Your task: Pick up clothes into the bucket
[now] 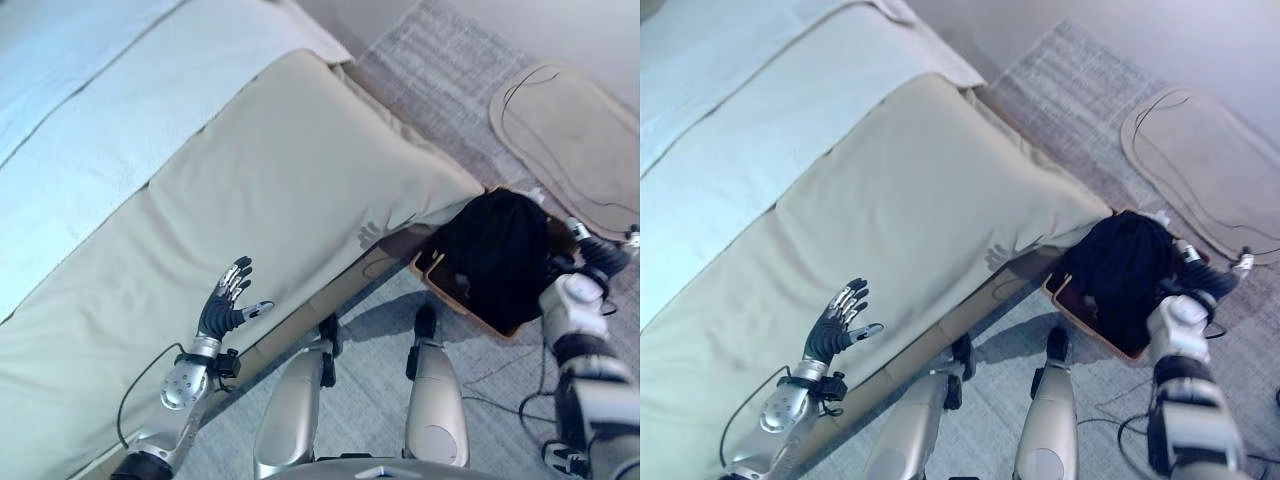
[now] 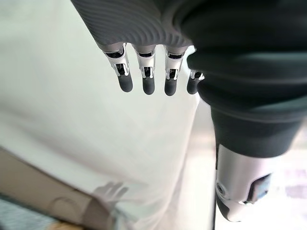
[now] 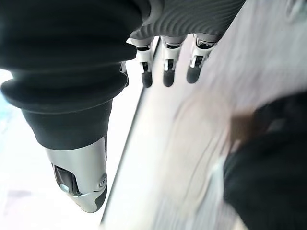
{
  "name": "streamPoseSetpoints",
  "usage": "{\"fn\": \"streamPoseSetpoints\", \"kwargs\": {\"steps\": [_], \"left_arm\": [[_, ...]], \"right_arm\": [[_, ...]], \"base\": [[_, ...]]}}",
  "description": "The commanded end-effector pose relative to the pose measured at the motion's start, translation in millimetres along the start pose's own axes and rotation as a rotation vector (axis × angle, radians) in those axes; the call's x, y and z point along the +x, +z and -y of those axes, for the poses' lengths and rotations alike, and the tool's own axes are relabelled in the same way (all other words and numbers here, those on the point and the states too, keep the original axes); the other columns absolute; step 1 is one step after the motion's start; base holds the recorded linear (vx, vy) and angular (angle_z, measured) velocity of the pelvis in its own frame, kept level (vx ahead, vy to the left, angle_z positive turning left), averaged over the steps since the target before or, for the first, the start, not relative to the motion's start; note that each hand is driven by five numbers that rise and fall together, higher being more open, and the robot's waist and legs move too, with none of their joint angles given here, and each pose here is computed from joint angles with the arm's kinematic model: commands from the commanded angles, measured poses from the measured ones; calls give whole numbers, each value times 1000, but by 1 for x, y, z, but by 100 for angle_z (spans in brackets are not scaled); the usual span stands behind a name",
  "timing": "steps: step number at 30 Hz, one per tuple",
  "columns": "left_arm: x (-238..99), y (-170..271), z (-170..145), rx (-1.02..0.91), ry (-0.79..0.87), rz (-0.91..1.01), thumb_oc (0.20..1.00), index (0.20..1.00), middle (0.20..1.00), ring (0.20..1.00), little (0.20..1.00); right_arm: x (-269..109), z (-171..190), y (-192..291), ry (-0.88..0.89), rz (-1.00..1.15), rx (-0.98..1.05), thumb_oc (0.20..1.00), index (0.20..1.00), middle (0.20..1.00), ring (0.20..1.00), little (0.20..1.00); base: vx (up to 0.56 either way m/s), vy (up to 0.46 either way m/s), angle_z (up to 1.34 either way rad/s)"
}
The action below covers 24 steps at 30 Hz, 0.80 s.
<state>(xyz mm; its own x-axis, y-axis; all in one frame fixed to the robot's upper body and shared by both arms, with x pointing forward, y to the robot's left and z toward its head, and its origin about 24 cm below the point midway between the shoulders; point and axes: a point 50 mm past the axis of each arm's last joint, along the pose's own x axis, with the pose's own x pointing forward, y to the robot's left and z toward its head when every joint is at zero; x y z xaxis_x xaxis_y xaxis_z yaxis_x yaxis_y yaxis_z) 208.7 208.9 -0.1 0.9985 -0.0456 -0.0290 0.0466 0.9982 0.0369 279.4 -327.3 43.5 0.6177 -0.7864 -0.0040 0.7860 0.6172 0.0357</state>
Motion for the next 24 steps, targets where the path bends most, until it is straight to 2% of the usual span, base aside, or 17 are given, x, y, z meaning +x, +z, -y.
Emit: {"fn": "streamPoseSetpoints", "kwargs": {"steps": [1,10,17,19,24], "left_arm": [[0,5,-19,9,75,55,1000,1000,1000,1000,1000],[-4,7,-31,-27,172,80,1000,1000,1000,1000,1000],[-8,9,-27,-20,188,102,1000,1000,1000,1000,1000],[-11,8,-25,-25,187,99,1000,1000,1000,1000,1000],[-13,-1,-16,-63,198,66,1000,1000,1000,1000,1000]], "right_arm": [[-14,3,4,111,117,71,1000,1000,1000,1000,1000],[-71,-1,-32,416,16,77,1000,1000,1000,1000,1000],[-111,-1,-67,590,-126,-23,1000,1000,1000,1000,1000],[-123,-3,-72,682,-122,-132,1000,1000,1000,1000,1000],[-138,-6,-88,691,-201,-135,1000,1000,1000,1000,1000]], "base": [[68,-68,-6],[83,-66,-3],[9,-18,1],[-49,3,7],[-8,1,1]]}}
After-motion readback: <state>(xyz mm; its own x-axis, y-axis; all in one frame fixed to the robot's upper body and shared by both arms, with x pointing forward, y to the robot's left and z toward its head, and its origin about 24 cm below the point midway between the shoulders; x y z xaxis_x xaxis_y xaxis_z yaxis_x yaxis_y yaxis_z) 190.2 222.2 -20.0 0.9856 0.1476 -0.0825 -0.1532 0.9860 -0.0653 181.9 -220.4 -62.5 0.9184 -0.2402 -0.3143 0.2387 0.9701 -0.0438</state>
